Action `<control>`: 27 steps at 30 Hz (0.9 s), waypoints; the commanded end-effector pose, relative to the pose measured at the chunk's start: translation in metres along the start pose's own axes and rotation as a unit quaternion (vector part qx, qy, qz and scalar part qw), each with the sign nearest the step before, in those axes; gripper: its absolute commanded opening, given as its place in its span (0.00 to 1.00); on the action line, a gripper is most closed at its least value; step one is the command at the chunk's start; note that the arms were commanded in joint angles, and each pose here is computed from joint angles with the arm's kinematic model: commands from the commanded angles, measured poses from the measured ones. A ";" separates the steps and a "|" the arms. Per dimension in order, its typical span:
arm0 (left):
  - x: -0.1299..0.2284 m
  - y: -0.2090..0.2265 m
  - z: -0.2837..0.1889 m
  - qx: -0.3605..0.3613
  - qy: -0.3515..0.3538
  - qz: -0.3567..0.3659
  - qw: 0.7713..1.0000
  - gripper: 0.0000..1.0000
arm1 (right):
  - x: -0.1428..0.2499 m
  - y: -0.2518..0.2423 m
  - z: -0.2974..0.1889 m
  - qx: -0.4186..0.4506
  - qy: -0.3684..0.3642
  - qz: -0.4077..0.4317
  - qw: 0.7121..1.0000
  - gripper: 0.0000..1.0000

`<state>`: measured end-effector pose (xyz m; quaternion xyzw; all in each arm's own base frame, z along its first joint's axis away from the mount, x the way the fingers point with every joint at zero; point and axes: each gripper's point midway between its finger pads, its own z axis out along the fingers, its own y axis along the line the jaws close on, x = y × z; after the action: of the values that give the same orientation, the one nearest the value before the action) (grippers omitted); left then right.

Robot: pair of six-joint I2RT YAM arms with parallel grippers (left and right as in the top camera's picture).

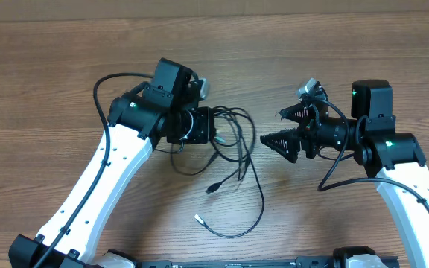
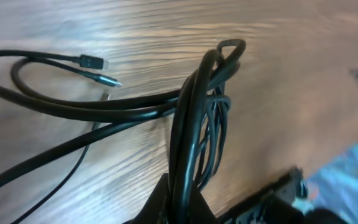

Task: Untangle cables

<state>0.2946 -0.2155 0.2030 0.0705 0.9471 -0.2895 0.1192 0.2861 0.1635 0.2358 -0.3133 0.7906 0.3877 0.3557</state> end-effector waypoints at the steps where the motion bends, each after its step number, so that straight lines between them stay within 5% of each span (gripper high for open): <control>1: 0.007 -0.043 -0.002 0.098 0.010 0.116 0.988 0.04 | -0.009 0.003 -0.005 0.004 -0.011 -0.017 1.000 1.00; 14: 0.010 -0.072 -0.009 0.179 0.012 0.150 0.972 0.04 | -0.002 0.001 -0.005 0.012 0.005 -0.173 0.985 1.00; 22: 0.008 -0.093 -0.018 0.237 0.016 0.120 0.964 0.04 | 0.003 -0.003 -0.005 0.022 0.017 -0.180 0.983 1.00; 25: 0.011 -0.098 -0.021 0.255 0.024 0.121 0.959 0.04 | 0.003 -0.003 -0.005 0.022 0.017 -0.180 0.983 0.93; 27: 0.011 -0.098 -0.021 0.254 0.024 0.121 0.959 0.04 | 0.003 -0.003 -0.005 0.022 0.017 -0.180 0.983 0.76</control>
<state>0.2679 -0.2792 0.2585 0.2158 0.8442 -0.4754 0.1213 0.2839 0.1578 0.2243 -0.4410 0.7449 0.3044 0.3975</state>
